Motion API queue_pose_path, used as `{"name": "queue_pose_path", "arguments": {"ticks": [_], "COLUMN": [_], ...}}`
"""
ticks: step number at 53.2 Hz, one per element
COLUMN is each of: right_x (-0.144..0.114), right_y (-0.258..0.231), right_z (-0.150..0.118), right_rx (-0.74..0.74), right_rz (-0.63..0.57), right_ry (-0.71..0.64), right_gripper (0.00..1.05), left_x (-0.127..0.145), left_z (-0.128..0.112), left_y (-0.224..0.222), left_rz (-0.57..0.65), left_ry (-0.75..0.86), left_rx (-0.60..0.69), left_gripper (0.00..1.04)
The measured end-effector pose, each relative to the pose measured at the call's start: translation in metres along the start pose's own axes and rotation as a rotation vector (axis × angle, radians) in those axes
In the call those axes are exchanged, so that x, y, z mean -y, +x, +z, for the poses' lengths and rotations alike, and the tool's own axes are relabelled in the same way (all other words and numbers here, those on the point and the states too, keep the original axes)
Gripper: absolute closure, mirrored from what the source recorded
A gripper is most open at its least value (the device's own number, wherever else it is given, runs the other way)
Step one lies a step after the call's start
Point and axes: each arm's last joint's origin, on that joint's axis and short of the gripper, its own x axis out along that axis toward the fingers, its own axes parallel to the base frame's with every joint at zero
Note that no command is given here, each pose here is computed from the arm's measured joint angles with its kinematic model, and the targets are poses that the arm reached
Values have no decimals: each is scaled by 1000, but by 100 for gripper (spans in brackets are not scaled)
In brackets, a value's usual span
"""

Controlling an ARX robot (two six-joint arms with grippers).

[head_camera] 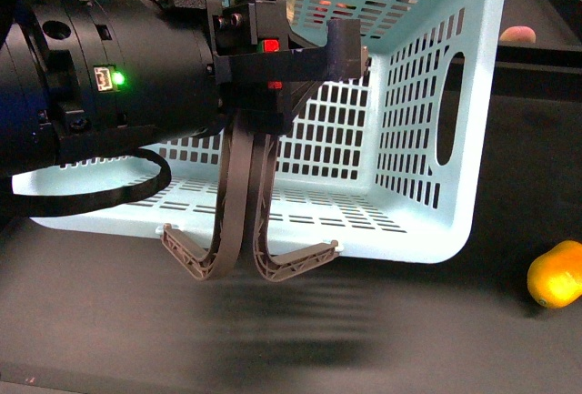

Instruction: Pick mango with right arm and hold basket with left

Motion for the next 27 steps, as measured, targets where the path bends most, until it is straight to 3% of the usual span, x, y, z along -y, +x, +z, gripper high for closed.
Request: {"name": "queue_pose_path", "arguments": {"ticks": [13,20,27], "right_x": [0,3,11], "right_y": [0,7,26], "right_z": [0,-4,-3], "right_rx": [0,-145,-221], "right_rz": [-1,-130,-123], "right_ry": [0,129,176], "right_gripper": [8,8,8], "left_x": [0,0,0], "left_z": [0,0,0], "left_y": [0,0,0], "left_rz": [1,2,1], "left_ry": [0,0,1], "left_rx": [0,0,-1], "left_gripper": [97,97,97]}}
